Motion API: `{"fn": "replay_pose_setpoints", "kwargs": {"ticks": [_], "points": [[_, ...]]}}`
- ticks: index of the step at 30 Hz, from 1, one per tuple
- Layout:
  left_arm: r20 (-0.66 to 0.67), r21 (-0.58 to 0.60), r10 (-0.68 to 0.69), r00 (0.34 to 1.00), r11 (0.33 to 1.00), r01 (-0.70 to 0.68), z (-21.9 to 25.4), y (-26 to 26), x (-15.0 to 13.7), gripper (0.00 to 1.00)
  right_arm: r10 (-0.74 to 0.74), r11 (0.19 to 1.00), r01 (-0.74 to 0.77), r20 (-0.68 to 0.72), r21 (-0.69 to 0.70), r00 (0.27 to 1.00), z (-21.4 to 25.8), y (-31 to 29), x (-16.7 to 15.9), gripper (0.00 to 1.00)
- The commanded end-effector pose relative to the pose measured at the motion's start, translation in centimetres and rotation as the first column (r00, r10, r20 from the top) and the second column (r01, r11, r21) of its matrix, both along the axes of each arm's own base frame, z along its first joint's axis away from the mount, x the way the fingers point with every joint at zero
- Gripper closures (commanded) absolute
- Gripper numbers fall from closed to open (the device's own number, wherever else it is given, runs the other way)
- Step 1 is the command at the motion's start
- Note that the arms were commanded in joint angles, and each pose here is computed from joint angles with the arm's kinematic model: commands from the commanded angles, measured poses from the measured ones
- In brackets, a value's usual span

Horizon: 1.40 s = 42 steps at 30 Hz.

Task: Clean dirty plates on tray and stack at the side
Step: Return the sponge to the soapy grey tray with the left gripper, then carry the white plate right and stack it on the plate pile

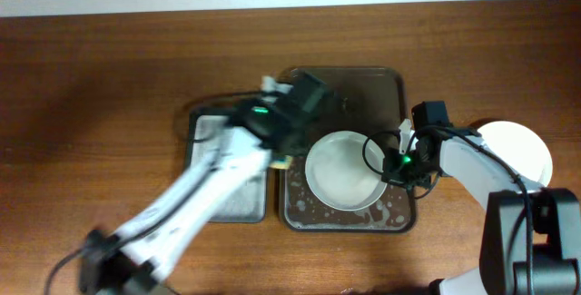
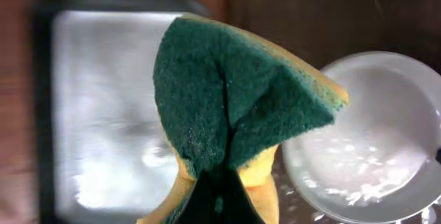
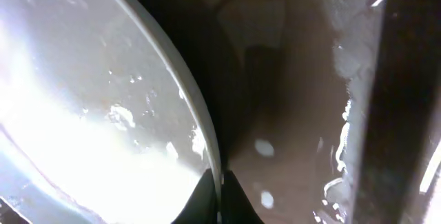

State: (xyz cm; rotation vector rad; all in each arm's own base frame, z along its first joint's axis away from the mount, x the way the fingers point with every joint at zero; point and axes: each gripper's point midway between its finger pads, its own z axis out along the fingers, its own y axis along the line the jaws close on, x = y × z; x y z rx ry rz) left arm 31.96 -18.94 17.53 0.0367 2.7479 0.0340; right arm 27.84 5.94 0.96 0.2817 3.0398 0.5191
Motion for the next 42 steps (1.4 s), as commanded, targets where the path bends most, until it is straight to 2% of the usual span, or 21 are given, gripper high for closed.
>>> {"fn": "replay_pose_setpoints", "kwargs": {"ticks": [1,3,6,7,9,11,16,18,19,20,28,34,37,39,41,42], "points": [[-0.029,0.016,-0.005,1.0,1.0,0.006,0.9,5.0,0.0,1.0,0.014,0.999,-0.011,0.089,-0.03,0.996,2.5,-0.7,0.2,0.96],[-0.092,0.047,0.047,0.995,0.998,-0.043,-2.0,7.2,-0.6,1.0,0.012,0.999,-0.007,0.128,-0.038,0.992,4.0,-0.8,0.2,0.96],[-0.164,0.014,0.055,0.985,0.998,-0.053,-7.6,8.0,-1.8,0.97,0.005,0.993,0.017,0.187,-0.119,0.982,6.4,-2.1,-0.5,0.96],[-0.17,0.001,0.054,0.984,0.998,-0.055,-9.0,8.0,-2.1,0.84,0.004,0.989,0.025,0.2,-0.142,0.98,6.9,-2.4,-0.8,0.96],[-0.18,-0.015,0.057,0.982,0.998,-0.061,-10.2,8.2,-2.4,0.7,-0.001,0.979,0.05,0.243,-0.199,0.97,8.6,-3.1,-1.4,0.96],[-0.156,-0.065,0.041,0.987,0.997,-0.052,-8.9,7.6,-2.0,0.55,0.008,0.963,0.07,0.29,-0.26,0.957,10.1,-3.7,-1.9,0.96],[0.017,-0.187,0.007,1.0,0.982,-0.004,-2.0,6.9,-1.9,0.32,0.1,0.906,0.084,0.401,-0.415,0.91,12.8,-4.1,-1.7,0.96],[0.106,-0.238,-0.005,0.994,0.971,0.031,1.2,6.9,-2.7,0.18,0.136,0.876,0.096,0.433,-0.472,0.891,13.7,-3.9,-1.4,0.96],[0.168,-0.259,-0.001,0.986,0.965,0.046,3.4,7.3,-3.6,0.05,0.171,0.851,0.101,0.454,-0.515,0.874,14.6,-3.5,-1.2,0.96],[0.217,-0.275,0.002,0.976,0.96,0.059,5.0,7.7,-4.4,0.0,0.2,0.836,0.1,0.468,-0.54,0.861,15.2,-3.2,-1.0,0.96],[0.412,-0.33,0.032,0.911,0.937,0.116,11.1,9.7,-9.1,0.0,0.422,0.646,0.199,0.563,-0.736,0.71,20.9,-0.3,-0.9,0.96],[0.425,-0.335,0.035,0.904,0.934,0.121,11.5,9.9,-9.6,0.0,0.58,0.502,0.286,0.563,-0.816,0.589,24.3,1.5,-2.3,0.96],[0.425,-0.335,0.035,0.905,0.934,0.121,11.5,9.9,-9.6,0.0,0.627,0.504,0.272,0.564,-0.82,0.537,24.7,3.2,-2.9,0.96],[0.425,-0.335,0.035,0.905,0.934,0.121,11.5,9.9,-9.6,0.0,0.651,0.464,0.293,0.546,-0.836,0.528,25.2,3.0,-3.2,0.96],[0.425,-0.335,0.035,0.905,0.935,0.121,11.5,9.9,-9.6,0.0,0.636,0.505,0.285,0.575,-0.815,0.515,25.1,3.8,-3.0,0.96],[0.425,-0.335,0.035,0.905,0.935,0.121,11.5,9.9,-9.6,0.0,0.67,0.458,0.273,0.531,-0.846,0.519,25.1,3.6,-3.0,0.96]]}}
